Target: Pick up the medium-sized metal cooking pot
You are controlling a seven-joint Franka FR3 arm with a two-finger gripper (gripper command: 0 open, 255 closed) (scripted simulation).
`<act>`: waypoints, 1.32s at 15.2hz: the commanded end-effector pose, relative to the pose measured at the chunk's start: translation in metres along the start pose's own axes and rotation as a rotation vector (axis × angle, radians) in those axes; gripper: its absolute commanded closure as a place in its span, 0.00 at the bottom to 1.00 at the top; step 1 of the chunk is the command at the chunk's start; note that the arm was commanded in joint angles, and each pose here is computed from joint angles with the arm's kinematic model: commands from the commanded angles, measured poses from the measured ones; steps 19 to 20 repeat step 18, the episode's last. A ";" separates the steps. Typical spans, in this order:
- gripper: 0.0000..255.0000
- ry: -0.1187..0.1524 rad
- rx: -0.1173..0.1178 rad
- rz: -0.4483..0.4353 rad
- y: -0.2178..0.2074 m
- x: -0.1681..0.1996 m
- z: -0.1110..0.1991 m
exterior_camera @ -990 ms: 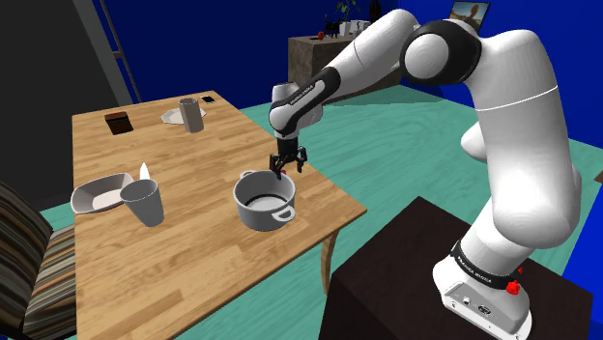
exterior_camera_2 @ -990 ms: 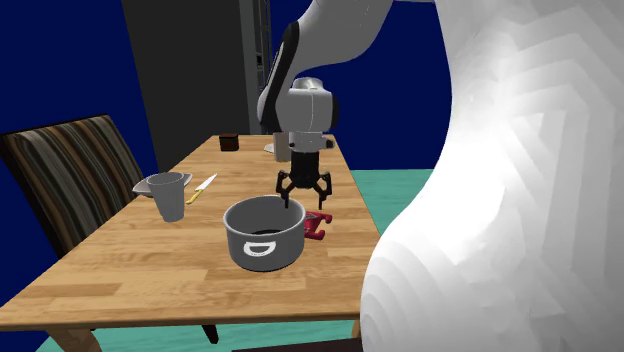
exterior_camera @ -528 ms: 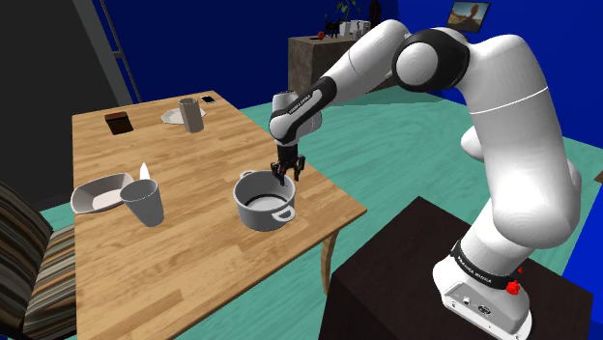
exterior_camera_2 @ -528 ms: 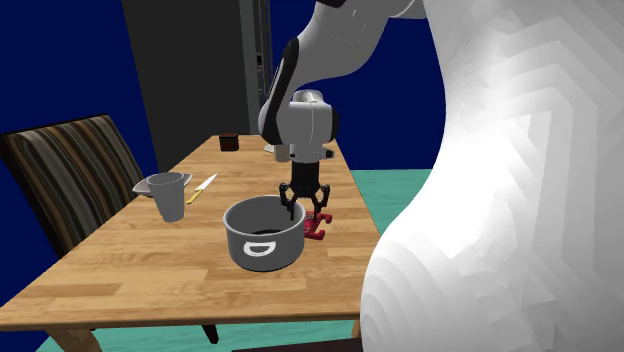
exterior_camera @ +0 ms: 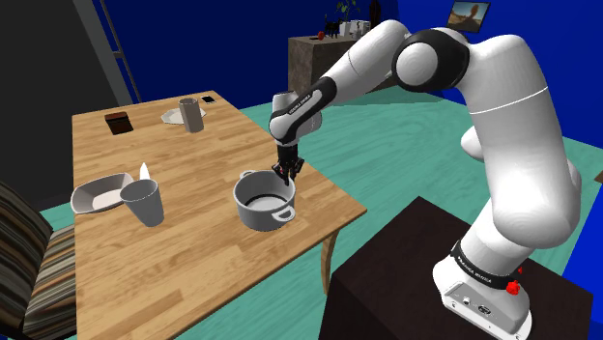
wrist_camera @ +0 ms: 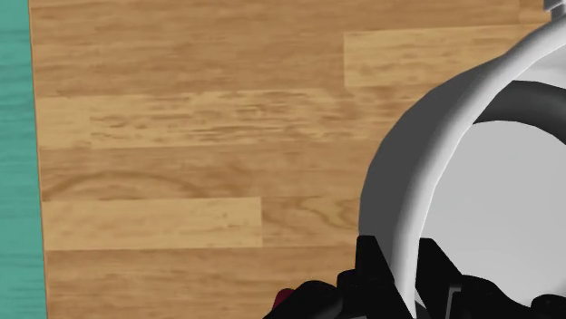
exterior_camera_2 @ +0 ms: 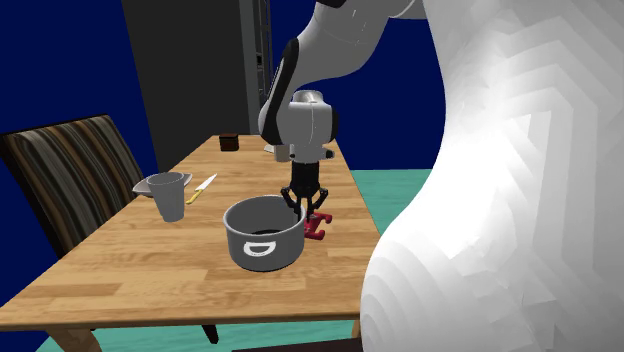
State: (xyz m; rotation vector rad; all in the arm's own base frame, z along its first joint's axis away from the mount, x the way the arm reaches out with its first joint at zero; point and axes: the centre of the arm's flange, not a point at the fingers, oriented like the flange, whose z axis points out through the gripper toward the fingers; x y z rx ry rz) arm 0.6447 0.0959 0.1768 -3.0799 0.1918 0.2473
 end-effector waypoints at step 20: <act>1.00 0.000 0.000 0.001 -0.003 -0.013 -0.078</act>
